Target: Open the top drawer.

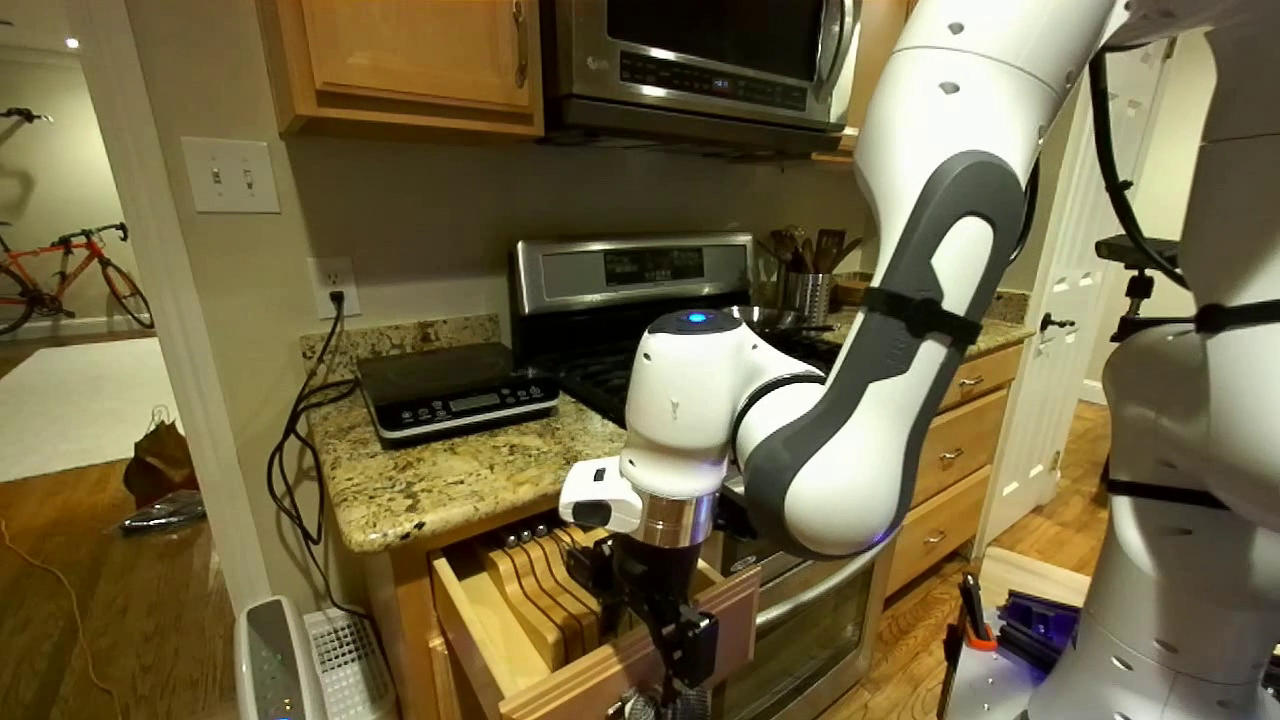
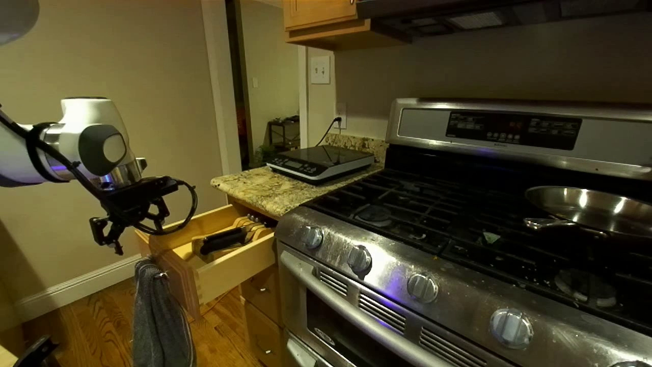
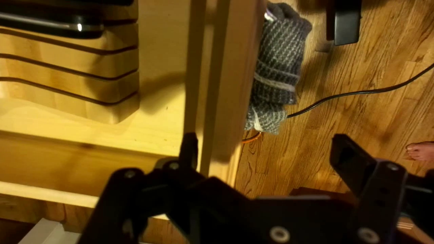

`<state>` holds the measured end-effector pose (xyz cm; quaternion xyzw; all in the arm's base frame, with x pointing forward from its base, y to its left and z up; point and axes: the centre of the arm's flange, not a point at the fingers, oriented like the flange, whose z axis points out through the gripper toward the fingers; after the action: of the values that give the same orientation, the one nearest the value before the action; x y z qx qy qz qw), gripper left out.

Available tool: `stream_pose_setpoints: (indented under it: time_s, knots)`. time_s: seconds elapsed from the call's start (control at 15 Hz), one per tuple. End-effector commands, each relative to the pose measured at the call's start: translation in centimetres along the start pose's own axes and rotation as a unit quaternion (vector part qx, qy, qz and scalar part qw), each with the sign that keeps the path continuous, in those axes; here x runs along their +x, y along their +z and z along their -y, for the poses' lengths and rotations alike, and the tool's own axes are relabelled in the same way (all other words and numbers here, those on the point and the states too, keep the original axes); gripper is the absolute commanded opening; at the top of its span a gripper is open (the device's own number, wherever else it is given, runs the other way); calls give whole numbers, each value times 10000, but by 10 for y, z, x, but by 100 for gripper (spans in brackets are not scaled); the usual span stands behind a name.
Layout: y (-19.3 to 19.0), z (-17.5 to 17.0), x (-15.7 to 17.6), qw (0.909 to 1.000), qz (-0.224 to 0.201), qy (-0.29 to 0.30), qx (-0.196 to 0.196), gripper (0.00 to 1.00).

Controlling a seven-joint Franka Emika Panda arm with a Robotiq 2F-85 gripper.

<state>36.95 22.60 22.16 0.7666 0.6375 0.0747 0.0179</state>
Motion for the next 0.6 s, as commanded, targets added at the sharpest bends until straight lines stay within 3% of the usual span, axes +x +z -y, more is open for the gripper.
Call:
stream_pose_setpoints:
  time_s: [0.0, 0.53]
  knots:
    - [-1, -7, -3, 9996, 51, -12, 279, 100]
    - [-17, 16, 10, 9950, -72, -303, 948, 100]
